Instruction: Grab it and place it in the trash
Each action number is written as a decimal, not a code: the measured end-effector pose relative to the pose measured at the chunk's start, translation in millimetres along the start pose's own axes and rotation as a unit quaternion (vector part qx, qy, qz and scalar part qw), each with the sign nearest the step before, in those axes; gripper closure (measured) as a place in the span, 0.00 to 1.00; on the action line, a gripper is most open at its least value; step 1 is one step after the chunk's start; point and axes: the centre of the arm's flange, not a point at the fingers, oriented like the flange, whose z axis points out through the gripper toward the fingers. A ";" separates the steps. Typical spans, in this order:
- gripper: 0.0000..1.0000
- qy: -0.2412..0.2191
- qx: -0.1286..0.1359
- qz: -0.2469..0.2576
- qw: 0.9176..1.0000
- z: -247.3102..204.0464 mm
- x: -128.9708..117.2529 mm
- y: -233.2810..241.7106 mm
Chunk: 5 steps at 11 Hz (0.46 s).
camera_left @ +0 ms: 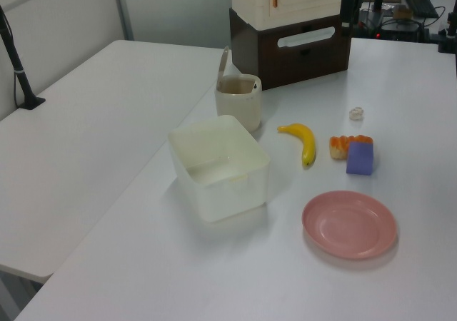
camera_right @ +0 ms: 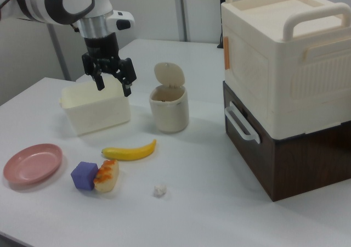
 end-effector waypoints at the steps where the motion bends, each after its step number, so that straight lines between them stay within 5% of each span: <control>1: 0.00 0.000 0.000 0.000 1.000 0.0 0.0 0.0; 5: 0.00 -0.010 0.001 0.006 1.000 1.8 -2.8 8.8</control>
